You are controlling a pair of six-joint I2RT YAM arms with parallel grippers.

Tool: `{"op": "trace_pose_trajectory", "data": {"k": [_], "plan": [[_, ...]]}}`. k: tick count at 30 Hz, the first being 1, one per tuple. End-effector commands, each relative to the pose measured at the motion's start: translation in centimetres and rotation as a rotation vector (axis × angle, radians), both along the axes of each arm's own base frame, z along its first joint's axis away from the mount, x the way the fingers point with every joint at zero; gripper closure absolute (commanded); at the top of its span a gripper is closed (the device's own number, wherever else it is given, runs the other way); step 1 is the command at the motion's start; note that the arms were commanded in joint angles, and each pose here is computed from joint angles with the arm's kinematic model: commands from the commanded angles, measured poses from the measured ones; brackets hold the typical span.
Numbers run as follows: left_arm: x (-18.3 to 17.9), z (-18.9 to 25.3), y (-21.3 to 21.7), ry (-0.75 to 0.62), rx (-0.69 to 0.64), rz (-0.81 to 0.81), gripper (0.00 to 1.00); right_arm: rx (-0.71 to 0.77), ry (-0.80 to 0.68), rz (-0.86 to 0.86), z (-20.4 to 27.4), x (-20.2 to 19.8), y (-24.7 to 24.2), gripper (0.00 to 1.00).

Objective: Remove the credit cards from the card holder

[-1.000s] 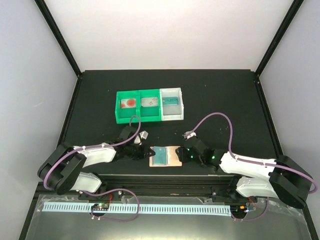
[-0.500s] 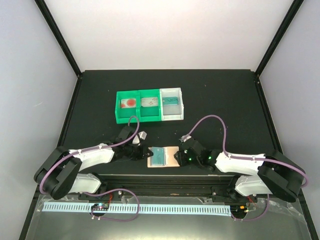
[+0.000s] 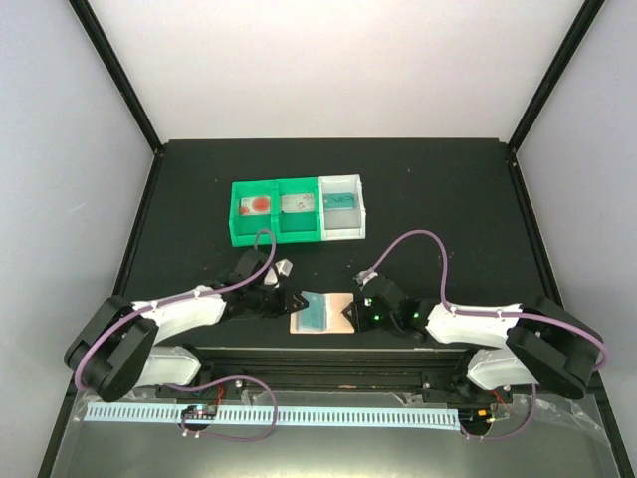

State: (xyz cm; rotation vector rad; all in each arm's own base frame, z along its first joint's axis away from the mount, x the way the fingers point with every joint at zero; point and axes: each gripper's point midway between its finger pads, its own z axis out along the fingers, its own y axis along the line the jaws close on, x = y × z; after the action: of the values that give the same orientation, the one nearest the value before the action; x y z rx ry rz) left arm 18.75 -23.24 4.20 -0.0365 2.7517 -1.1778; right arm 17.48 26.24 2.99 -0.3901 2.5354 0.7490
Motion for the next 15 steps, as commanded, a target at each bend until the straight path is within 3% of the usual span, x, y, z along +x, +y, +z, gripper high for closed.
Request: {"op": "trace_pose_trajectory", "data": {"k": [1,15], "plan": [[0.9,3.3,-1.5,-0.069,-0.093,-0.013,0.76,0.022,0.000,-0.010,0.2,0.0,-0.1,0.66],[0.3,5.6,-3.4,-0.069,-0.205,-0.043,0.72,-0.001,-0.034,-0.043,1.5,0.7,-0.7,0.59]]}}
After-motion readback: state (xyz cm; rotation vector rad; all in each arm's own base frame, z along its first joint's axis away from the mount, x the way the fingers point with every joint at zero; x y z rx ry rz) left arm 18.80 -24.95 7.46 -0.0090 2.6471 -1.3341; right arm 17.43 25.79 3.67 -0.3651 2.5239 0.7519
